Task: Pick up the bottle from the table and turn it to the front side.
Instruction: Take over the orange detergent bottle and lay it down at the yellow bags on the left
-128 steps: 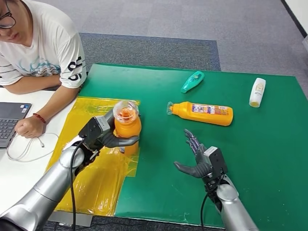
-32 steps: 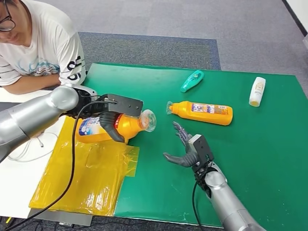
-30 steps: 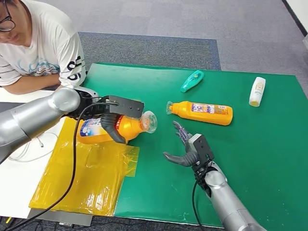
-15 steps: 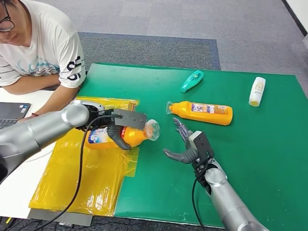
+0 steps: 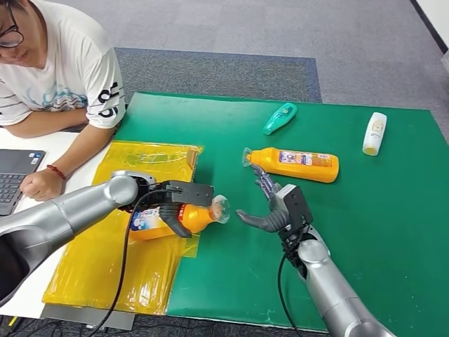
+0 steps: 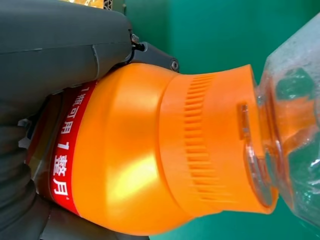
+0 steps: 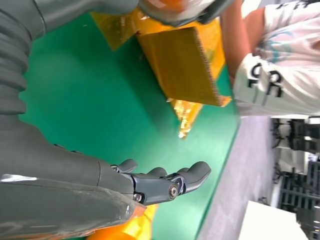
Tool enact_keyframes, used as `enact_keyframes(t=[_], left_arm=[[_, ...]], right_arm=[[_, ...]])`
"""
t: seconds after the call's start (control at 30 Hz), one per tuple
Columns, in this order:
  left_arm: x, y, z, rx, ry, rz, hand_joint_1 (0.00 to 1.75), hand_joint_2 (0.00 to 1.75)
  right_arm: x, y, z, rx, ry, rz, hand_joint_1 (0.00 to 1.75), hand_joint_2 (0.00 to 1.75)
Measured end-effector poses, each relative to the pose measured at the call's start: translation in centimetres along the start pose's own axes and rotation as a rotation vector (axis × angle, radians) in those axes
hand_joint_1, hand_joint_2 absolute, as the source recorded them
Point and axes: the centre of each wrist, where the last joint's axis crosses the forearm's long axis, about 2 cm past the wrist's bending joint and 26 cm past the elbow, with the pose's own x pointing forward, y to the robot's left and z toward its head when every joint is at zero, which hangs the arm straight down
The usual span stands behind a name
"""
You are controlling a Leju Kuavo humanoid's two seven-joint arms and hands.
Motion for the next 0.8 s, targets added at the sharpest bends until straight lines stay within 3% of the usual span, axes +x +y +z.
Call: enact_keyframes(t=[0.2,0.23,0.33,0.37,0.8], left_arm=[[0.0,0.1,0.0,0.0,0.0,0.009,1.75,1.75],[-0.1,0.1,0.0,0.0,0.001,0.01,1.42,1.75],[-0.1,0.0,0.0,0.0,0.004,0.011,0.11,1.75],[-0.1,0.0,0.0,-0.001,0.006,0.01,0.0,1.75],[-0.2,0.0,0.1,-0.012,0.003,0.027,0.0,1.75]], right_arm=[[0.9,-0.2,-0.6,-0.011,-0.039,-0.009,0.0,1.75],[1.0,-0.3,-0.7,-0.014,-0.042,-0.011,0.0,1.75],[1.2,-0.4,-0.7,-0.019,-0.048,-0.016,0.0,1.75],[1.3,-0.4,-0.8,-0.019,-0.049,-0.017,0.0,1.75],[1.4,-0.5,-0.8,-0.024,-0.056,-0.018,0.0,1.75]])
